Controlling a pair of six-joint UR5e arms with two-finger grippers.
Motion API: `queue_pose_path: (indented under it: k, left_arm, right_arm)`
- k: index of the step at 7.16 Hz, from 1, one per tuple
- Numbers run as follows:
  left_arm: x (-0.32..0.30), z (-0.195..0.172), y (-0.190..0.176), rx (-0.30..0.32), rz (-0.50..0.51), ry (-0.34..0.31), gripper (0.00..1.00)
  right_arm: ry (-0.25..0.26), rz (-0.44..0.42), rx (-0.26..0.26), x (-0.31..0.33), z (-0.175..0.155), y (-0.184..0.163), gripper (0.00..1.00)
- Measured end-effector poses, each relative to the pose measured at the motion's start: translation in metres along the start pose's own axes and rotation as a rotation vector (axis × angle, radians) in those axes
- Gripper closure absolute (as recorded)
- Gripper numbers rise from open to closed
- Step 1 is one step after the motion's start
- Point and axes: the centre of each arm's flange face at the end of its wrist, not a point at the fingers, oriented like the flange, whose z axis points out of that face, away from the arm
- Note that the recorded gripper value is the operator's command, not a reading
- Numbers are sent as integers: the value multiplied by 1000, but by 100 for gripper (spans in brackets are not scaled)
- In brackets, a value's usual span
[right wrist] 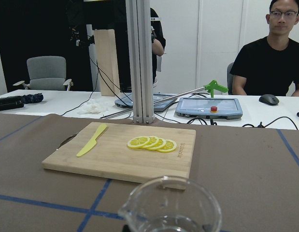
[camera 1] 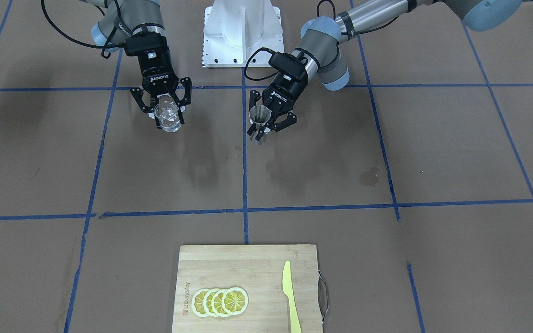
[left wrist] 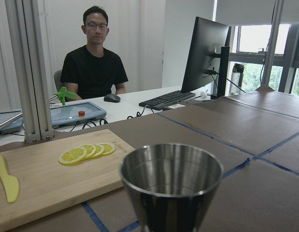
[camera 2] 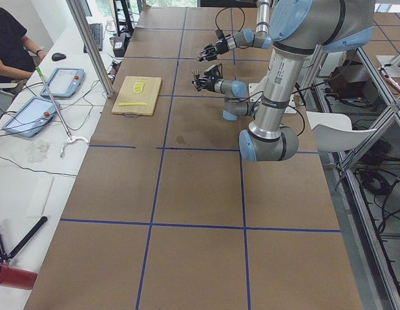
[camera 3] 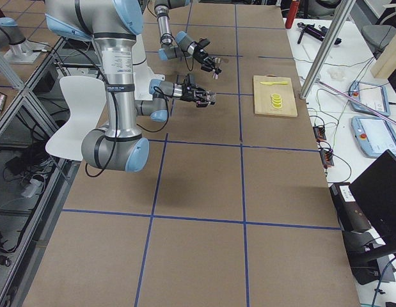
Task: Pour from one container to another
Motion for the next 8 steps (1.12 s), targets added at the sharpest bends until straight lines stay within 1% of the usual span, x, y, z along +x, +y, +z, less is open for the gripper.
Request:
queue_pose_path:
  k: [1, 2, 4, 6, 8]
  left_arm:
    - [5, -2, 1, -16, 25, 38, 100]
    - [9, -3, 5, -29, 59, 60, 100]
    - [11, -5, 12, -40, 140, 70, 100]
    - [16, -6, 17, -45, 230, 82, 100]
    - [22, -7, 22, -52, 251, 92, 100]
  right_arm:
    - [-8, -9, 3, -15, -1, -9, 100]
    - [-14, -24, 1, -29, -3, -18, 100]
    - [-42, -75, -21, -48, -15, -34, 100]
    - [-58, -97, -38, -56, -23, -37, 100]
    - [-55, -126, -55, -71, -32, -54, 100]
